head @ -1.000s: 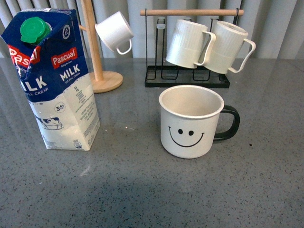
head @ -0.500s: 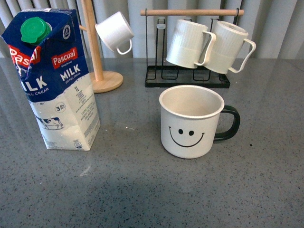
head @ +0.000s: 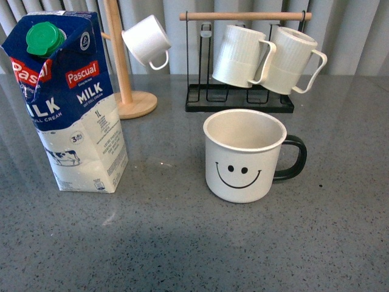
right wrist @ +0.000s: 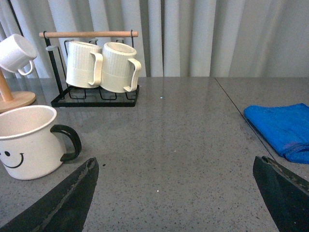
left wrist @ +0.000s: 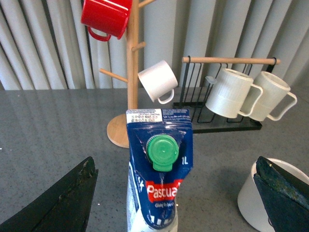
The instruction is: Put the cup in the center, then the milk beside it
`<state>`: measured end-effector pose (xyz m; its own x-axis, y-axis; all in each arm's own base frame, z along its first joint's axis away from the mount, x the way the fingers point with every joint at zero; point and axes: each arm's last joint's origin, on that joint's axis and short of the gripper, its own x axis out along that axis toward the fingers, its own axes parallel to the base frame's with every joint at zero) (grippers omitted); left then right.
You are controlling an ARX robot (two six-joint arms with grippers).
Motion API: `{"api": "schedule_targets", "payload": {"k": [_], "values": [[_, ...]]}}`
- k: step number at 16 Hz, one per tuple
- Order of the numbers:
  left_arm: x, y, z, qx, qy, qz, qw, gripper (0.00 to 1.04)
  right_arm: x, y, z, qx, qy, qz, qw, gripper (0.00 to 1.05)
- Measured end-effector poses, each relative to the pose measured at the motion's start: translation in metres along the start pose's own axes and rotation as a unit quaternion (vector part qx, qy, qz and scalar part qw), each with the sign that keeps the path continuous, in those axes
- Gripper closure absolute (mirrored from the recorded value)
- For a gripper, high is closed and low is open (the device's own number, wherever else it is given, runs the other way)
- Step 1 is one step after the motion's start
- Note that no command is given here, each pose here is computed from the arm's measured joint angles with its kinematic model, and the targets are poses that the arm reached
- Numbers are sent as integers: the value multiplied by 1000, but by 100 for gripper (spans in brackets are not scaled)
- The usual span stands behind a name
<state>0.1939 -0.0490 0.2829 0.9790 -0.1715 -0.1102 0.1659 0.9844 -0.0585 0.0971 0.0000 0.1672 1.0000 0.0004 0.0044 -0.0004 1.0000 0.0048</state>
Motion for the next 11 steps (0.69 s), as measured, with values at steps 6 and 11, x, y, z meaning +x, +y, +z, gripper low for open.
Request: {"api": "schedule_targets", "payload": {"k": [6, 11], "values": [[39, -5, -12, -8, 61, 2, 998, 7, 0, 0, 0, 0, 0, 0, 1000, 7], [78, -1, -45, -9, 109, 20, 994, 7, 0, 0, 0, 0, 0, 0, 1000, 7]]}}
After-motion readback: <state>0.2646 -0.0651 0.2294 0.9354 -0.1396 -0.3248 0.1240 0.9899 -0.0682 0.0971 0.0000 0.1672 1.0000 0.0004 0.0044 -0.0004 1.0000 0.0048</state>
